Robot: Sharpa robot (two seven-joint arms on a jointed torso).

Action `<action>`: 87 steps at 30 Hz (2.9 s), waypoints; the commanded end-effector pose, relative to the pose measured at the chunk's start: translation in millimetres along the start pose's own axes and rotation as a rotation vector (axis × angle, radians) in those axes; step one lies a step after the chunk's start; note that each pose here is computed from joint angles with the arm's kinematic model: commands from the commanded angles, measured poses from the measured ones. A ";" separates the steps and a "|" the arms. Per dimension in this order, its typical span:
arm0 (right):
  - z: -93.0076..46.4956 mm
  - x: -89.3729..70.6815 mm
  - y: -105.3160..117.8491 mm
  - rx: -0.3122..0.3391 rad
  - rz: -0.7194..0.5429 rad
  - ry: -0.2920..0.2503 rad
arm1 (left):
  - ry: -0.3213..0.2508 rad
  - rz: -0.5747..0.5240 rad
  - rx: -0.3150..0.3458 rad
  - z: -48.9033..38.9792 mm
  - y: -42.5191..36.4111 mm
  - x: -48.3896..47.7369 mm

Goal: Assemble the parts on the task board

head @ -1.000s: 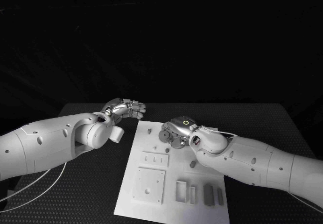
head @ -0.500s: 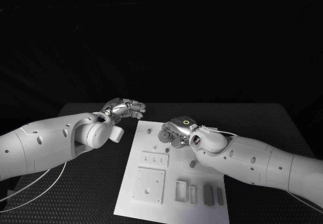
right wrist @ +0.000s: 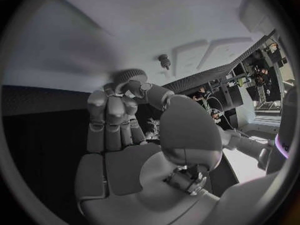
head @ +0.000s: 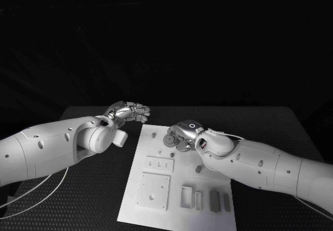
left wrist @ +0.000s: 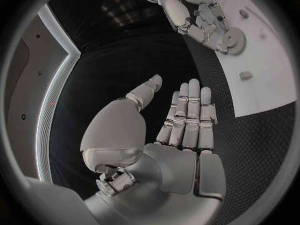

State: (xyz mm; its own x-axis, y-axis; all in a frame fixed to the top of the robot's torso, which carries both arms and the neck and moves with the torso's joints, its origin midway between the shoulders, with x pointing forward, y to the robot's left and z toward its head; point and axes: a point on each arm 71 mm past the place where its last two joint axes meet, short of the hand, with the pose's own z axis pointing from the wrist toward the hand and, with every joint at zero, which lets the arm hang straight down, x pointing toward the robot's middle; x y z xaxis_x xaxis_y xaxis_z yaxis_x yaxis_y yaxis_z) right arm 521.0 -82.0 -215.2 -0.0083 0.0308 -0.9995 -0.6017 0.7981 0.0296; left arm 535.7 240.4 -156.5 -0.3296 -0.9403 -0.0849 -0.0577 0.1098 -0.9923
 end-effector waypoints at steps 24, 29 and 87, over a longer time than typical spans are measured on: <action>-6.0 5.0 -7.2 0.024 0.019 0.036 | 0.002 0.004 0.006 -0.6 -1.4 -0.4; -9.1 3.6 -7.4 0.018 0.023 0.025 | 0.000 0.004 0.006 -1.0 -1.3 -1.5; -96.7 -32.5 -151.6 0.239 0.448 -0.049 | -0.022 0.010 0.016 -0.3 -0.2 -12.5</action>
State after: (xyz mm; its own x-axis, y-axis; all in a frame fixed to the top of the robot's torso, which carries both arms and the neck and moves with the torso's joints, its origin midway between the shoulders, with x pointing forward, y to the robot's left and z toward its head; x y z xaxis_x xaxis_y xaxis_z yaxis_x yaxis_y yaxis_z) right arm 536.5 -264.2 -185.5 -0.1156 0.3971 -0.9105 -0.3282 0.8498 0.4124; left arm 539.5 254.2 -156.9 -0.2990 -0.9492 -0.0977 -0.0562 0.1197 -0.9912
